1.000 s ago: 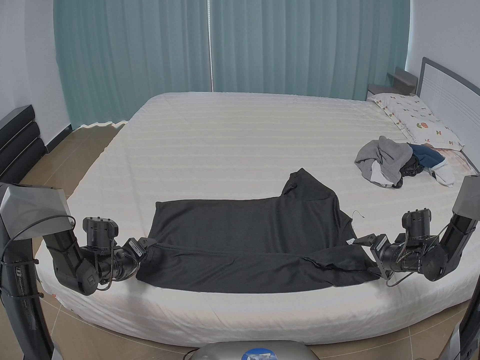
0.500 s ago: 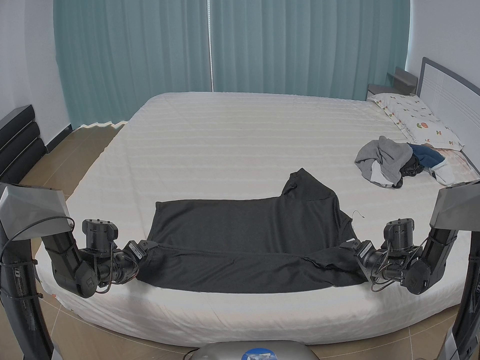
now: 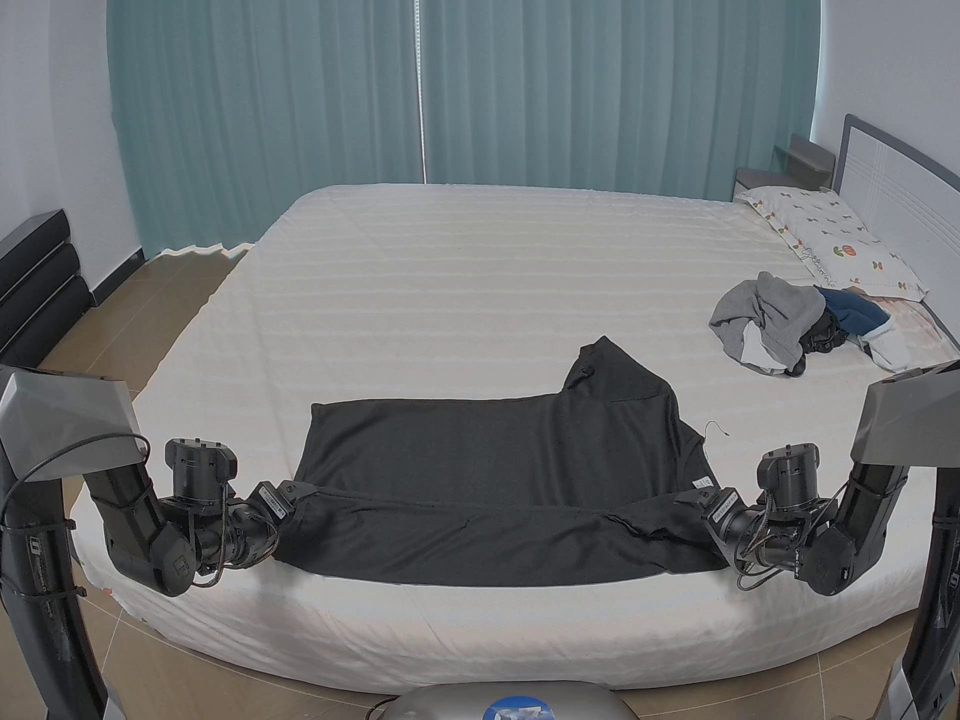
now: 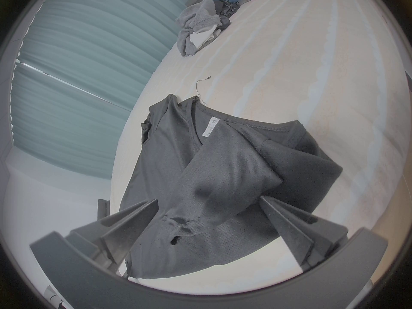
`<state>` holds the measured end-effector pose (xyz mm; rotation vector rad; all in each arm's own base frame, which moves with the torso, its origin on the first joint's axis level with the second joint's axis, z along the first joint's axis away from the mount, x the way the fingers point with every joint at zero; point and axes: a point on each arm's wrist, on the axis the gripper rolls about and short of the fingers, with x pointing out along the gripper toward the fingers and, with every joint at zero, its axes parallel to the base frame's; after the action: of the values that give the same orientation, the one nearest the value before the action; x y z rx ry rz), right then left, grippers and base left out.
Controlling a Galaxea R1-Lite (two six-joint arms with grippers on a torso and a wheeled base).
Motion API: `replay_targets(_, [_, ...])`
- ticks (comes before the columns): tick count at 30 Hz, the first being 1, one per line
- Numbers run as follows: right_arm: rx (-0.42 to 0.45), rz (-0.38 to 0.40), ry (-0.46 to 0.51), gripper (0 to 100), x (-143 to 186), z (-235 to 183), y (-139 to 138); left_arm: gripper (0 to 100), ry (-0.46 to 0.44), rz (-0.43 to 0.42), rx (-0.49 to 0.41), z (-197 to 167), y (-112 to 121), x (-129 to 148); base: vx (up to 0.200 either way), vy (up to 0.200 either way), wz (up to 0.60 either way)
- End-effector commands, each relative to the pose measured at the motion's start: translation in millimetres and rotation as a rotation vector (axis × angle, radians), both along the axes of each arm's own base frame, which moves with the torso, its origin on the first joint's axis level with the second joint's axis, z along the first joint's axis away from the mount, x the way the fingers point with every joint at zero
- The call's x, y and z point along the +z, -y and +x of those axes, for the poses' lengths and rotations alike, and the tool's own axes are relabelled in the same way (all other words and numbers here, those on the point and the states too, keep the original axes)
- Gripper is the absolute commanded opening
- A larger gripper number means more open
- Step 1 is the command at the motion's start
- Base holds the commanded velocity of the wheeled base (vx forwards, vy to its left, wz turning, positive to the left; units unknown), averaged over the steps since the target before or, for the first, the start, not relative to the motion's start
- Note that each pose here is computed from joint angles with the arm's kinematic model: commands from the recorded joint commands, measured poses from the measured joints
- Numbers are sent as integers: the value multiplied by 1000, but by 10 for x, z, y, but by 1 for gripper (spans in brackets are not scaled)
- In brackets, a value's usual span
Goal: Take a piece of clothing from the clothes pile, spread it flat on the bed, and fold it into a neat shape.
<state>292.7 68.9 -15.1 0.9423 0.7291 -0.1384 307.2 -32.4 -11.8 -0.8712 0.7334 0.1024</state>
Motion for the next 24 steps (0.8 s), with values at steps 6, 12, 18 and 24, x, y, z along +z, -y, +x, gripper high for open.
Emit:
replay_targets(6, [11, 7, 23, 100, 98, -28, -45, 100, 1, 1, 0, 1, -1, 1, 0, 0, 0])
replay_targets(12, [6, 15, -10, 100, -21, -19, -89, 100, 2, 3, -3, 1, 8, -2, 0, 0, 0])
replay_targets(18, [8, 2, -24, 100, -78, -29, -126, 100, 3, 3, -3, 2, 8, -1, 0, 0, 0])
replay_targets(24, [-7, -6, -10, 100, -84, 16, -135, 100, 3, 4, -3, 2, 12, -1, 0, 0, 0])
